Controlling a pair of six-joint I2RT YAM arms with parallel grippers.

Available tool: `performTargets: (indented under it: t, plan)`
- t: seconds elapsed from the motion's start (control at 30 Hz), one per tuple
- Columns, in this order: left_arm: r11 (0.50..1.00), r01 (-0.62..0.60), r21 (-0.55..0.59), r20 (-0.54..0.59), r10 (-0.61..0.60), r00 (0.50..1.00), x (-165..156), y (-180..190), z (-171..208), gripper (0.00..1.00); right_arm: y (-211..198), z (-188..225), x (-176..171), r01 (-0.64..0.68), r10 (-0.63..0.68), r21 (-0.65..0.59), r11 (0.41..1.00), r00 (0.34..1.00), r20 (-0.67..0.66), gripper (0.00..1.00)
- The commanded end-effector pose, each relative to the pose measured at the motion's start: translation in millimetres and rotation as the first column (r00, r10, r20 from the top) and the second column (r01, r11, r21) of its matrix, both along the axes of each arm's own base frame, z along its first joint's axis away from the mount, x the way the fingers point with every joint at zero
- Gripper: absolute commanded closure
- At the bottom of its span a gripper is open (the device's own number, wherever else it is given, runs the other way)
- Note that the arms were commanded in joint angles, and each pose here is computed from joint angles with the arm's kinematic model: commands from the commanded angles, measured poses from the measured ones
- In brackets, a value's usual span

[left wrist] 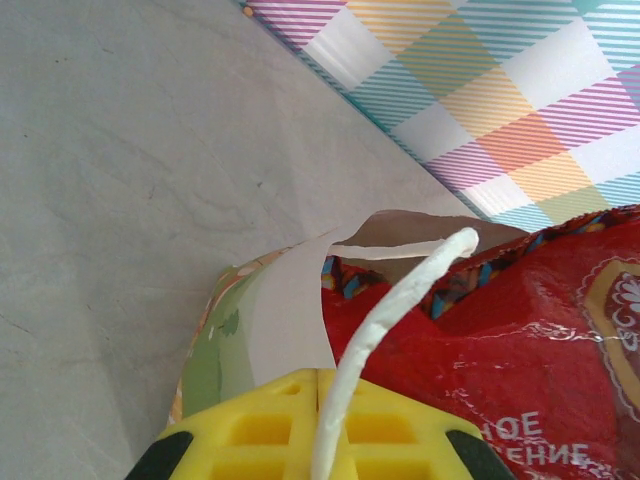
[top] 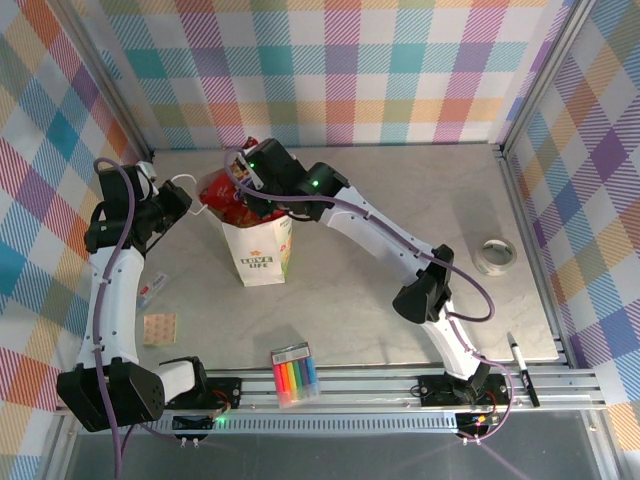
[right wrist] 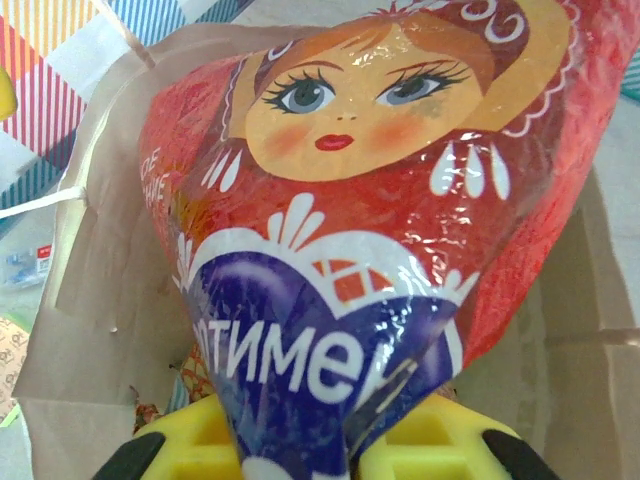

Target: Place the snacks into the paper bag

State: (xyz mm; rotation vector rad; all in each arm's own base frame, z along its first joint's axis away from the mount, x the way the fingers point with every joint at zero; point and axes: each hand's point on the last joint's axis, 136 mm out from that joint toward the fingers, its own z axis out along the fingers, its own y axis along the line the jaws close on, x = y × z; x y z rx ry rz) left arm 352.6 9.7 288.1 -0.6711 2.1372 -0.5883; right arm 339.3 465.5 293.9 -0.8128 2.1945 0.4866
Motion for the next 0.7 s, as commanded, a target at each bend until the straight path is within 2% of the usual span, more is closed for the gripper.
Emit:
performTargets:
  t: [0.0,0.2,0.47,0.63,0.67]
  plan:
    - [1.0,0.0,-0.007,0.03,0.0,1.0,-3.2,1.9,8.5,0.93,21.2,27.8,-11.9,-0.061,0.061,0.115,0.991,0.998,0.01,0.97]
    - [1.0,0.001,-0.007,0.03,-0.001,1.0,-3.8,1.9,9.0,0.93,23.1,6.9,-13.8,-0.086,0.088,0.062,0.994,0.996,-0.017,0.96]
    - [1.0,0.003,0.006,0.03,-0.004,1.0,-5.8,2.5,11.9,0.93,22.2,-22.9,-20.8,-0.133,0.132,-0.019,0.991,0.989,-0.073,0.79]
    - [1.0,0.004,0.011,0.025,-0.004,1.0,-4.8,3.2,12.0,0.92,4.2,-25.0,-17.3,-0.091,0.085,-0.093,0.992,0.995,-0.058,0.76]
    - [1.0,0.004,0.013,0.025,-0.004,1.0,-4.3,3.4,11.9,0.92,1.0,-21.7,-16.6,-0.082,0.078,-0.097,0.992,0.996,-0.048,0.72]
